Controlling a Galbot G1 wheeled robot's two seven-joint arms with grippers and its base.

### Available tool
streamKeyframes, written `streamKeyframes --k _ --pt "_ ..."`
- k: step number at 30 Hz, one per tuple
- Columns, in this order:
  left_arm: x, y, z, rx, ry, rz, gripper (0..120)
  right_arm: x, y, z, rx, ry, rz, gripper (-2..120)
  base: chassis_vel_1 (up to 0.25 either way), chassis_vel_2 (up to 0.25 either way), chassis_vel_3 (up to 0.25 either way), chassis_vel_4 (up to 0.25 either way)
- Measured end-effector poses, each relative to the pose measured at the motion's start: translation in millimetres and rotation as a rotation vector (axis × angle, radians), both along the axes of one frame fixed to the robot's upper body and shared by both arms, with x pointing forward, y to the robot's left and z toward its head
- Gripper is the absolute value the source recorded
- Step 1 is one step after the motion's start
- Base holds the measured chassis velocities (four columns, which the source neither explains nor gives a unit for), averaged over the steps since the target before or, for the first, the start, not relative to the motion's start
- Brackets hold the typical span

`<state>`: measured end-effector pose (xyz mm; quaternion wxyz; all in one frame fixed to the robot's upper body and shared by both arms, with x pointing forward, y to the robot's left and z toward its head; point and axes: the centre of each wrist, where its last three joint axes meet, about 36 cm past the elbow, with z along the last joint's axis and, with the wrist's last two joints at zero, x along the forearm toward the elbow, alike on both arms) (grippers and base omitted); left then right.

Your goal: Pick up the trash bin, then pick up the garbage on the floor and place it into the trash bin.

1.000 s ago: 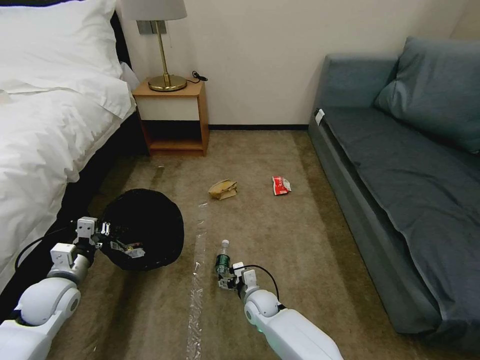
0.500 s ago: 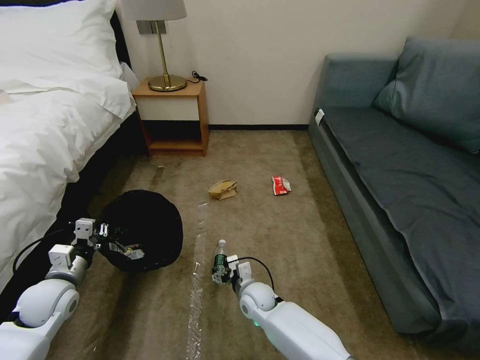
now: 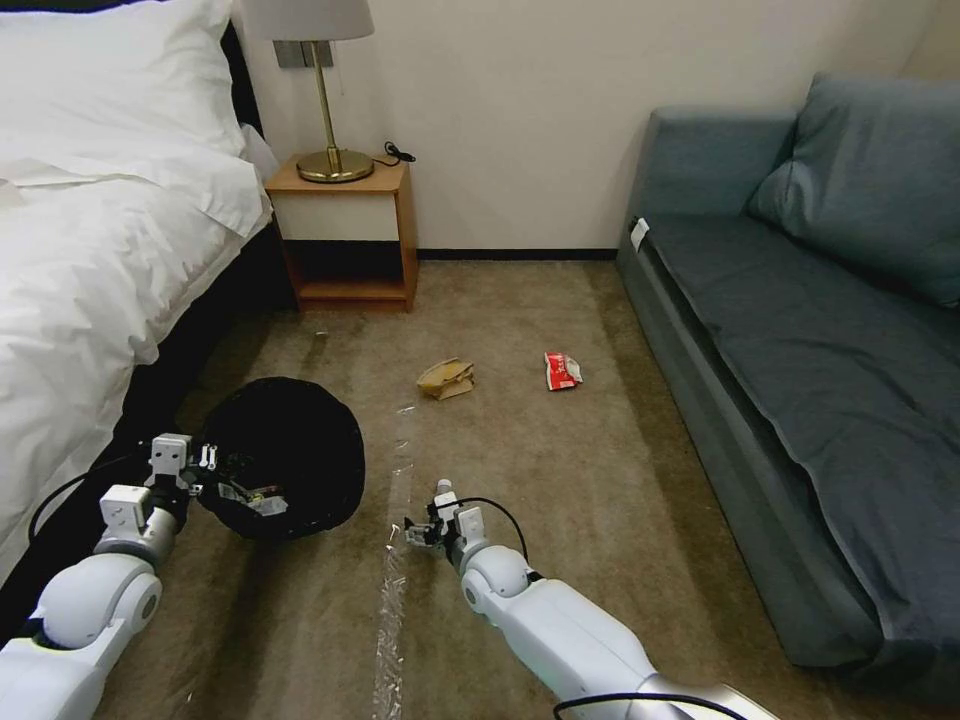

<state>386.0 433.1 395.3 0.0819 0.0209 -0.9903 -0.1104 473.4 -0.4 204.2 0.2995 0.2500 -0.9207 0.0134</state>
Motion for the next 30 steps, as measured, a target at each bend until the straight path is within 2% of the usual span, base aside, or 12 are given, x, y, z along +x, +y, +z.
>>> streamKeyframes --k 7,13,16,17,18,20,21,23,27,29,30 --pt "-0.8 5.5 -2.2 -0.008 -0.008 -0.002 4 1 -15 -21 -0.020 0.028 0.007 100 0.000 0.000 0.000 0.000" --pt "3.2 3.4 -0.6 -0.015 -0.014 -0.012 4 1 -27 -37 -0.021 0.049 0.005 97 0.000 0.000 0.000 0.000" --pt "7.3 -0.8 0.1 -0.026 -0.019 -0.021 4 5 -31 -40 -0.008 0.055 0.007 90 0.000 0.000 0.000 0.000" --pt "9.2 -2.6 0.0 -0.029 -0.020 -0.025 4 8 -34 -41 -0.003 0.057 0.011 82 0.000 0.000 0.000 0.000" --pt "9.2 -2.6 0.0 -0.029 -0.020 -0.025 4 8 -34 -41 -0.003 0.057 0.011 82 0.000 0.000 0.000 0.000" --pt "11.9 -5.3 -0.9 -0.035 -0.020 -0.030 4 11 -36 -41 0.009 0.064 0.021 73 0.000 0.000 0.000 0.000" --pt "11.9 -5.3 -0.9 -0.035 -0.020 -0.030 4 11 -36 -41 0.009 0.064 0.021 73 0.000 0.000 0.000 0.000" --pt "14.1 -6.1 -1.0 -0.040 -0.024 -0.031 4 10 -39 -44 0.016 0.074 0.033 59 0.000 0.000 0.000 0.000" --pt "15.0 -5.8 -1.4 -0.041 -0.025 -0.029 4 9 -41 -46 0.021 0.078 0.041 51 0.000 0.000 0.000 0.000" --pt "14.7 -5.2 -2.9 -0.043 -0.023 -0.027 4 9 -42 -48 0.026 0.082 0.046 39 0.000 0.000 0.000 0.000" --pt "14.7 -5.2 -2.9 -0.043 -0.023 -0.027 4 9 -42 -48 0.026 0.082 0.046 39 0.000 0.000 0.000 0.000"
